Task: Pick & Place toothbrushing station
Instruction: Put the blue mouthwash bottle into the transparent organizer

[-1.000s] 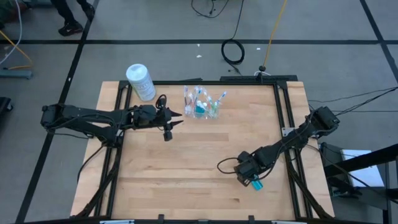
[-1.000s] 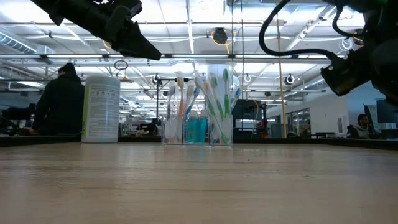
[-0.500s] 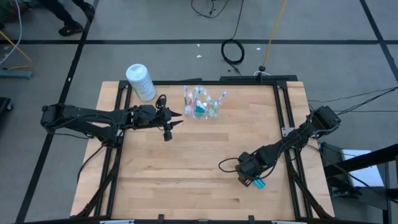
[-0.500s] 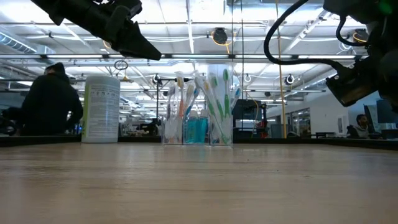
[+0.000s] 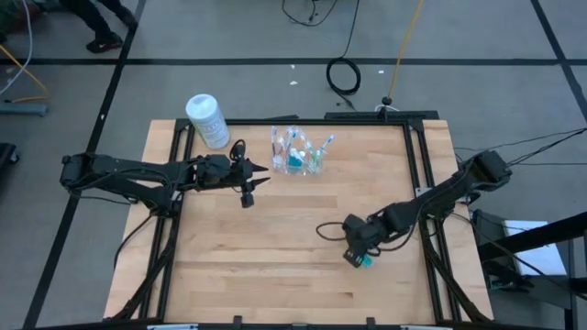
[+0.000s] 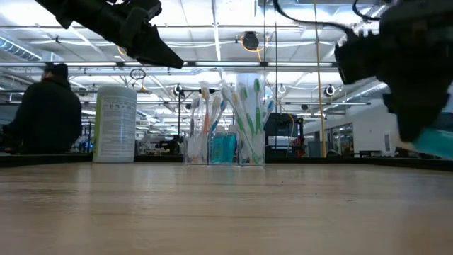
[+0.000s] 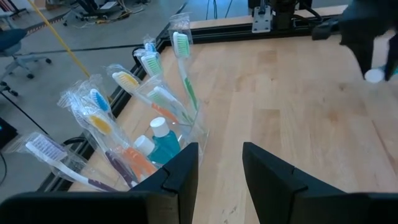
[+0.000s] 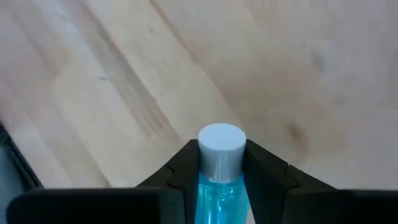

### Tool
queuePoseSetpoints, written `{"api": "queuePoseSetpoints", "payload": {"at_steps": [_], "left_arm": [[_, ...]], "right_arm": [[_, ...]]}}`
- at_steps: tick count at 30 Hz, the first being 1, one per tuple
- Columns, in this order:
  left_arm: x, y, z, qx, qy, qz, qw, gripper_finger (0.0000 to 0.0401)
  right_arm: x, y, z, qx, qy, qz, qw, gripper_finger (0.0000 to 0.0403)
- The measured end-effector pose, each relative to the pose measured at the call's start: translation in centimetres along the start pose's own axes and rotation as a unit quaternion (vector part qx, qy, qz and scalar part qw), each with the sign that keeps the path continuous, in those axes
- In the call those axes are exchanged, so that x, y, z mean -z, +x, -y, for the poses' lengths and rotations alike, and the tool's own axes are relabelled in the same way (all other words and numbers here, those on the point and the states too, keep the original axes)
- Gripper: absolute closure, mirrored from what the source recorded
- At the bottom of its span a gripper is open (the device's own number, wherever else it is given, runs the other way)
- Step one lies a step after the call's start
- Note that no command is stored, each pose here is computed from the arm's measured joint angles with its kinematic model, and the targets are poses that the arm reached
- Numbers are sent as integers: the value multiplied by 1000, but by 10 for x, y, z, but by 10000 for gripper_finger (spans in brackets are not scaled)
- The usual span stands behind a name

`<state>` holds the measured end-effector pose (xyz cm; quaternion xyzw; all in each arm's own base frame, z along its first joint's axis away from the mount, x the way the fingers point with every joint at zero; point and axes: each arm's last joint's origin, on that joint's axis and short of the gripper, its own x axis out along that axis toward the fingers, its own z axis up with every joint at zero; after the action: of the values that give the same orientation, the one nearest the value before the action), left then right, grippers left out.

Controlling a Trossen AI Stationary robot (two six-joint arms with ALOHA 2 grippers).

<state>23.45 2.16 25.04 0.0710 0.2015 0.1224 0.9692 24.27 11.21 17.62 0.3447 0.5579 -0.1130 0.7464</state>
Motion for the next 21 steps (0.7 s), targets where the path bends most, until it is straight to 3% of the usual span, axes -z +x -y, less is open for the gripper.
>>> {"api": "queuePoseSetpoints", "payload": {"at_steps": [3,6,9,14,19,21], "left_arm": [[0,0,0,0,11,0,1000,270],[0,0,0,-1,15,0,1000,270],[0,0,0,-1,15,0,1000,270],[0,0,0,0,15,1,1000,270],[0,0,0,0,15,0,1000,270],[0,0,0,0,15,1,1000,270]], "right_arm": [[-17,-15,-5,-51,-55,79,994,313],[-37,-31,-10,-83,-129,181,971,307],[-56,-42,-14,-94,-207,271,936,306],[-90,-55,-16,-80,-317,406,853,308],[-125,-50,-10,-69,-350,496,792,308],[-138,-43,-5,-69,-350,514,780,308]]}}
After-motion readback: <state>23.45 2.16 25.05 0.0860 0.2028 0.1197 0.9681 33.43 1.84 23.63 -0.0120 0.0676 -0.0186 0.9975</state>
